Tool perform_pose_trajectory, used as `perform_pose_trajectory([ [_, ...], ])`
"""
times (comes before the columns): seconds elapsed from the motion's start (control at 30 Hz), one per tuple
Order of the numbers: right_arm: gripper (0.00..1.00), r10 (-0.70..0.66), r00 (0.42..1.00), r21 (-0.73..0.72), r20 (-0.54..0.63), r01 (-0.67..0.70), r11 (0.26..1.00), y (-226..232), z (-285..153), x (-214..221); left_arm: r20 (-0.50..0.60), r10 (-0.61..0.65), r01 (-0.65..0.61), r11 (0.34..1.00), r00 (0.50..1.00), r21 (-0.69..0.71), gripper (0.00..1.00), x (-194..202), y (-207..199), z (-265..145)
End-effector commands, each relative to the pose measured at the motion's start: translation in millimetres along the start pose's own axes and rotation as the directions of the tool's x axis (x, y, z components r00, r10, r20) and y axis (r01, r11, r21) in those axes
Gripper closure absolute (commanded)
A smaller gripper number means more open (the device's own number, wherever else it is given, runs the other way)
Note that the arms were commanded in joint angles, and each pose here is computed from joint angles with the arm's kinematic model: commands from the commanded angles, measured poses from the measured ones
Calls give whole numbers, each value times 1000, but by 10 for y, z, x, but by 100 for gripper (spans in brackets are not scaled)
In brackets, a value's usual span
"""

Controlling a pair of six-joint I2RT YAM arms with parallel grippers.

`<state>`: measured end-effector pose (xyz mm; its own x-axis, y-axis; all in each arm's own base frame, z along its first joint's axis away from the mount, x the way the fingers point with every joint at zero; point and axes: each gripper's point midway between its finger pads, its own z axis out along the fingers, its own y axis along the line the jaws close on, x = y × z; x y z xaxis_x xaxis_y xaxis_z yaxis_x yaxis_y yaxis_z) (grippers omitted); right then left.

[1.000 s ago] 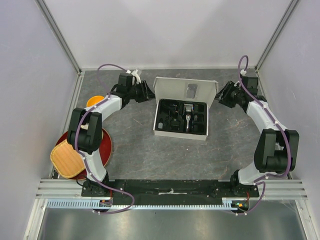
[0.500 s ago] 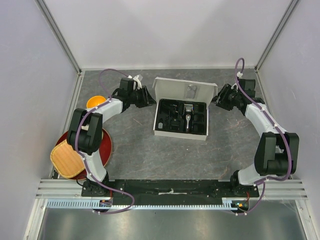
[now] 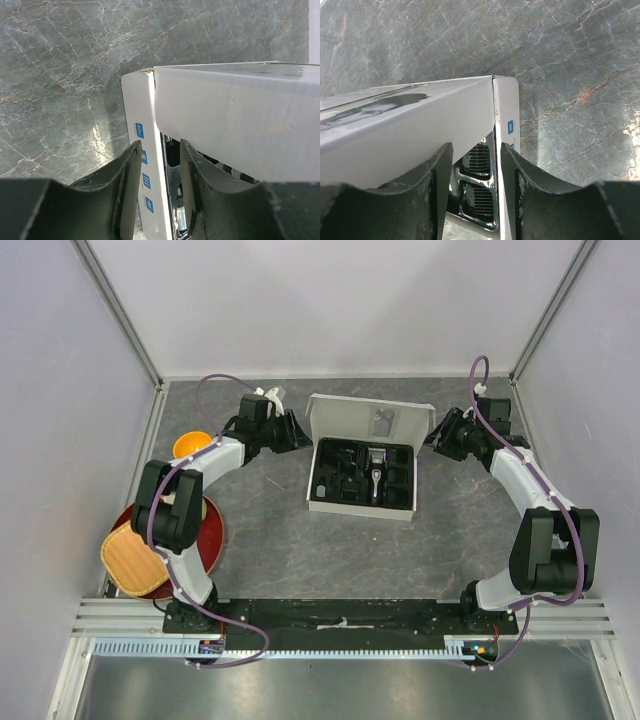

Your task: Sort the hair-cutting tools

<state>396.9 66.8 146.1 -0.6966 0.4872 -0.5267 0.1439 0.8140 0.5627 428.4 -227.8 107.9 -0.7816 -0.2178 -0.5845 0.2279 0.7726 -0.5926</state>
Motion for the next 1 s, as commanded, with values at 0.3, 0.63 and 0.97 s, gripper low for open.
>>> perform_pose_trajectory([
  [0.3,49,-35,999,5,18,35,999,20,-44,-15,32,107,-109,992,994,66,55,-95,-267,57],
  [0.63,49,-29,999,73,41,26,997,-133,-45,-5,15,109,-109,994,994,-17,55,33,-23,98],
  [0.97,49,-19,984,154,175,-8,988,-156,-72,-424,32,120,-118,991,992,-57,55,-66,50,187],
])
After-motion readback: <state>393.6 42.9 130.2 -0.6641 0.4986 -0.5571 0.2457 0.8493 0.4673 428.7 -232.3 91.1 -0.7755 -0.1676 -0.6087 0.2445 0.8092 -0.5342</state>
